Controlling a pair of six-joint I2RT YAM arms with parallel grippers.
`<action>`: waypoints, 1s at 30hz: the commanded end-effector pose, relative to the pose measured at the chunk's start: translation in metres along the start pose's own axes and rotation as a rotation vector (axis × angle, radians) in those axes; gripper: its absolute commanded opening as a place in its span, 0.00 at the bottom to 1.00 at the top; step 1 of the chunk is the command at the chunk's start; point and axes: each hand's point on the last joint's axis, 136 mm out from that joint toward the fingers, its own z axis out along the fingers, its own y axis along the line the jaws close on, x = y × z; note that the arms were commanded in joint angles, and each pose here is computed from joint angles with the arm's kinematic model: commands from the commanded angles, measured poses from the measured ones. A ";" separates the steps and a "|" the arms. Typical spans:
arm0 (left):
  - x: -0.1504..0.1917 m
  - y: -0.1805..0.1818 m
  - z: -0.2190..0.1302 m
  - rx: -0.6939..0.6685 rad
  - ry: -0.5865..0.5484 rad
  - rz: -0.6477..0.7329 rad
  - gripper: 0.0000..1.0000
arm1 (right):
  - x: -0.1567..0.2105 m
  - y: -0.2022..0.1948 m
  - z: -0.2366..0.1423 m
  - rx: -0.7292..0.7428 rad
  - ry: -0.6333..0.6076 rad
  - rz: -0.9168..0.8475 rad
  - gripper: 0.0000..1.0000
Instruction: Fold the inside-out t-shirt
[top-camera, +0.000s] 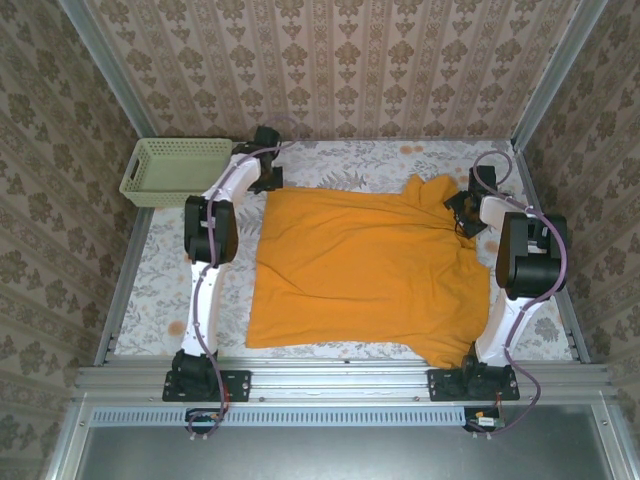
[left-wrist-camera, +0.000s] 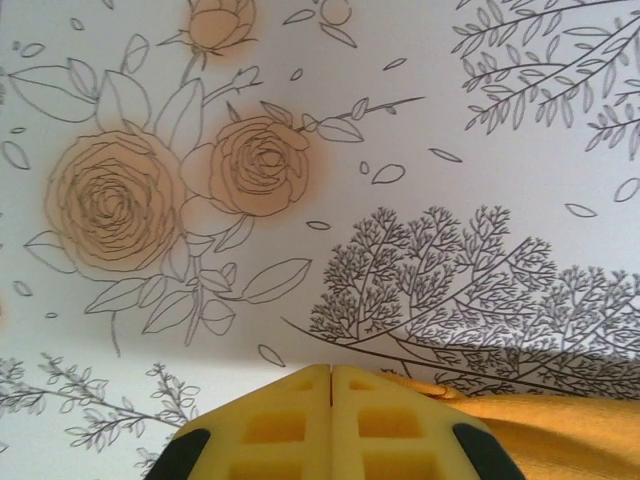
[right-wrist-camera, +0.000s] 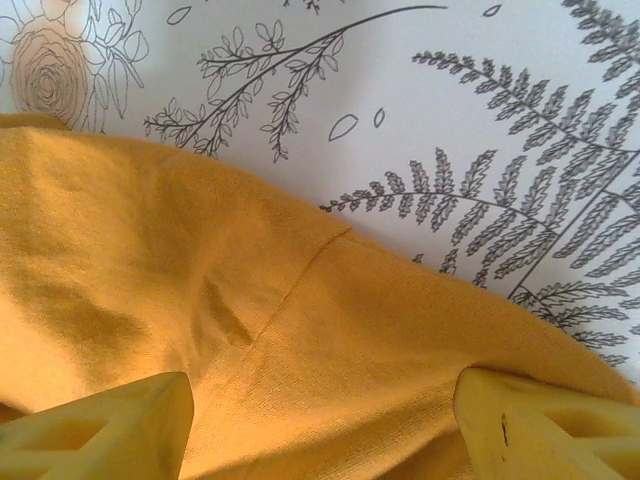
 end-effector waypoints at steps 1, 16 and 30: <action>-0.018 -0.008 -0.031 0.126 -0.067 -0.082 0.00 | 0.001 -0.029 -0.009 0.108 -0.009 -0.025 0.73; 0.003 -0.035 -0.101 0.384 -0.168 -0.191 0.00 | -0.038 0.100 -0.013 -0.003 -0.025 -0.460 0.73; 0.013 -0.036 -0.115 0.422 -0.173 -0.203 0.00 | -0.041 0.121 0.048 0.051 0.097 -0.541 0.51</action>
